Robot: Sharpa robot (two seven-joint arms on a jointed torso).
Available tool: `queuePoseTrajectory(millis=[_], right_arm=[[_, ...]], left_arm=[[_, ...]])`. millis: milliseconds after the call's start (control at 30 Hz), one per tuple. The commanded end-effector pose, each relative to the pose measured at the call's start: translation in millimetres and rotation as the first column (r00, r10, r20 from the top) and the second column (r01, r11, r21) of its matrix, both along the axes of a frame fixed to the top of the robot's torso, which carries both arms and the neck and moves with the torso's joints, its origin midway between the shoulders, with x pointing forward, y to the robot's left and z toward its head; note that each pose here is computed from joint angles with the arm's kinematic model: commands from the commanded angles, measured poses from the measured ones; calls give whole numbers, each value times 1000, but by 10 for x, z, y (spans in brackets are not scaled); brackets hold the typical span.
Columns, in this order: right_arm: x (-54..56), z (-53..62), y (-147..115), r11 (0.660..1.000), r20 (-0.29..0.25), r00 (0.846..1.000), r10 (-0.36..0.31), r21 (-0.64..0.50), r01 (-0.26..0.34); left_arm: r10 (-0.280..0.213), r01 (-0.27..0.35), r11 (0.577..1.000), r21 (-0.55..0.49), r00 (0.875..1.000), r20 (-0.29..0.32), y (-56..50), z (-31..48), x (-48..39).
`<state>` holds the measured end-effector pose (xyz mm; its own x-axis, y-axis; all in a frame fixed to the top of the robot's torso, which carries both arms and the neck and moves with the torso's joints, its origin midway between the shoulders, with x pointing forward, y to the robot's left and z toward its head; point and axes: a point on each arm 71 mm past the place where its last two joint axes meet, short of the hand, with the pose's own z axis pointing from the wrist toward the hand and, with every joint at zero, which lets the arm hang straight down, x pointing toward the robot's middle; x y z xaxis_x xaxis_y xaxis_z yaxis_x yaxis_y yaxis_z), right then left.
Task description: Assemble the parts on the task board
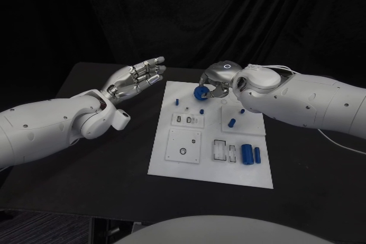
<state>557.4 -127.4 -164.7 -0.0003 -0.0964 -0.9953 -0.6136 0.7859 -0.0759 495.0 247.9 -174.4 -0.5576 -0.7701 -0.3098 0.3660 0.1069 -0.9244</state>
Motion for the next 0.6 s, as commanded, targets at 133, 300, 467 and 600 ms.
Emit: queuePoseTrajectory(millis=[133,300,467,600], right_arm=[[20,-42,4,999,-22,999,-23,-28,23],[26,-61,18,999,-36,999,-28,-34,27],[31,-89,17,998,-56,998,-35,-47,32],[30,-109,19,998,-69,997,-38,-53,34]], left_arm=[[-27,28,1000,-14,1000,11,-30,5,-23],[-28,28,1000,-14,1000,10,-32,5,-20],[-28,28,1000,-14,1000,10,-32,4,-18],[-27,27,1000,-13,1000,9,-27,4,-17]])
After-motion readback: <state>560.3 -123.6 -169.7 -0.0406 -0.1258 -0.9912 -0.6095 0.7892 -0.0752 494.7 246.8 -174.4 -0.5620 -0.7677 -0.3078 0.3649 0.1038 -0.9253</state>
